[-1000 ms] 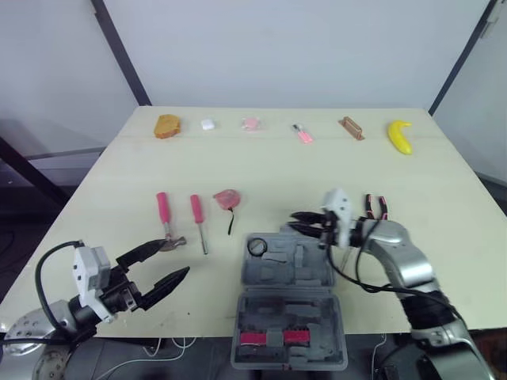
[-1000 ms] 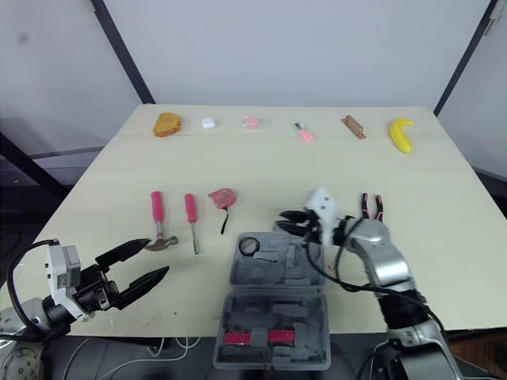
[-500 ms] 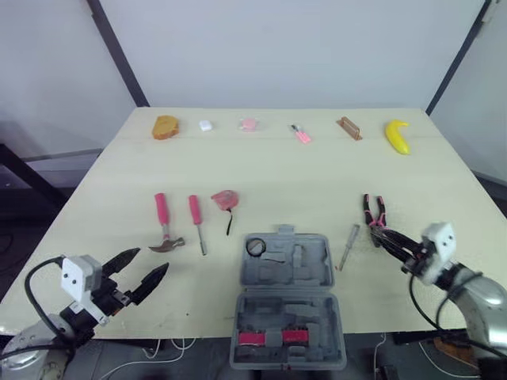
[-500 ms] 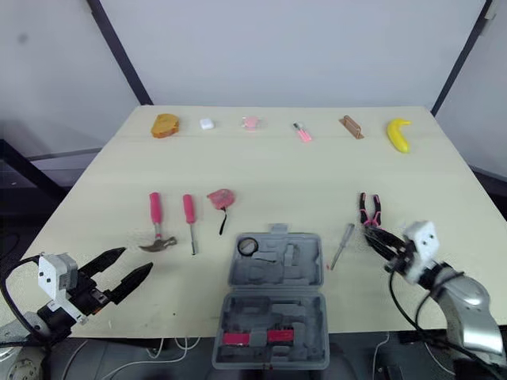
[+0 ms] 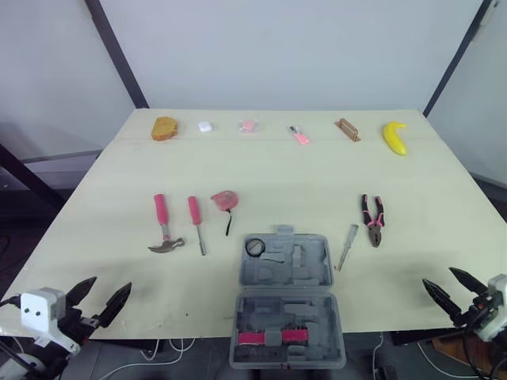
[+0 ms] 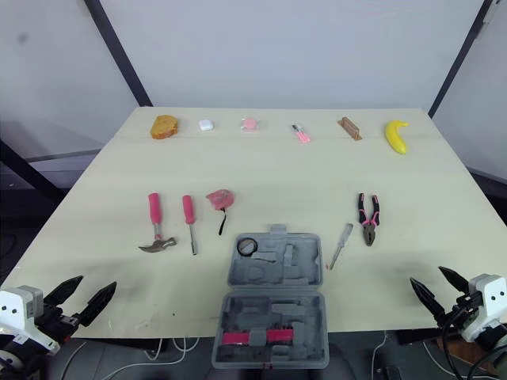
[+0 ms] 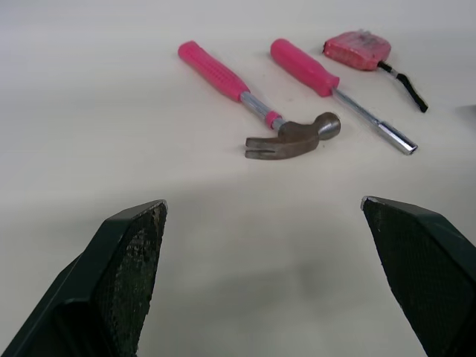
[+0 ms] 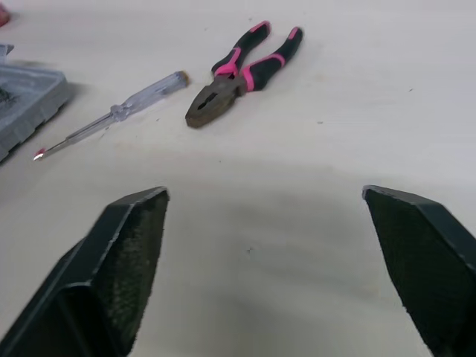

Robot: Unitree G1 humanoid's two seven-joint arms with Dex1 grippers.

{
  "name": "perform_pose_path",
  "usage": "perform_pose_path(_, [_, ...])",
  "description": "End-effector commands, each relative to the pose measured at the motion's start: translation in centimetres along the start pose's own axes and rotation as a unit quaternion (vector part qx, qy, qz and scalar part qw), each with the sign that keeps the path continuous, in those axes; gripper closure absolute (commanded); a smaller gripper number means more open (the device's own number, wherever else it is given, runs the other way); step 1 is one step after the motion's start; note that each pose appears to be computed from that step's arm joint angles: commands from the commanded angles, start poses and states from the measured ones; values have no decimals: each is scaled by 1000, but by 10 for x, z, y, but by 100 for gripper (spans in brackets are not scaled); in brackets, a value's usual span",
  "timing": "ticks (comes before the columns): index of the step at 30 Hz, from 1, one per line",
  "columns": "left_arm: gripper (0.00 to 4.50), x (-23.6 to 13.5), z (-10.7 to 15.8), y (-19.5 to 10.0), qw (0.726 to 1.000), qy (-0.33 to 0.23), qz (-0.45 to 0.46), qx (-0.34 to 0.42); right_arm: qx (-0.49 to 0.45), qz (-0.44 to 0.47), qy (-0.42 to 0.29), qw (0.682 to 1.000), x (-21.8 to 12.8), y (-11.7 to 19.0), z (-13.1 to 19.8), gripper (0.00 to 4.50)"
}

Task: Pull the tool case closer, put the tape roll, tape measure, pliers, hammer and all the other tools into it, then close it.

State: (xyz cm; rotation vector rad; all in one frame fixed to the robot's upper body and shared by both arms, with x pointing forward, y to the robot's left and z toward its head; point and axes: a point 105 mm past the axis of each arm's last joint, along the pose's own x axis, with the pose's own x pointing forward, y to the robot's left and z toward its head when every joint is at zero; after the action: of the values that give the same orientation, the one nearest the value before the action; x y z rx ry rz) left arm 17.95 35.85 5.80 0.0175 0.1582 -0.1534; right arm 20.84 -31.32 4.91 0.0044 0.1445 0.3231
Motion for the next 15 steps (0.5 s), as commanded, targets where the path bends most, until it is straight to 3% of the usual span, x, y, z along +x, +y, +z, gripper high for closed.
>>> perform_pose_path(1, [0,-1,10,4,1000,-16,-1,18,-13,-13,-15,1000,-6,-7,7,4])
perform_pose_path(6, [0,13,19,-4,999,-29,-15,25,-17,24,-26,999,0,1,13,4])
perform_pose_path(9, [0,33,36,-26,998,-49,-35,35,-11,128,-43,991,13,32,34,4])
perform_pose_path(15, [0,62,49,-51,998,-54,-5,41,-12,210,-52,976,29,62,56,4])
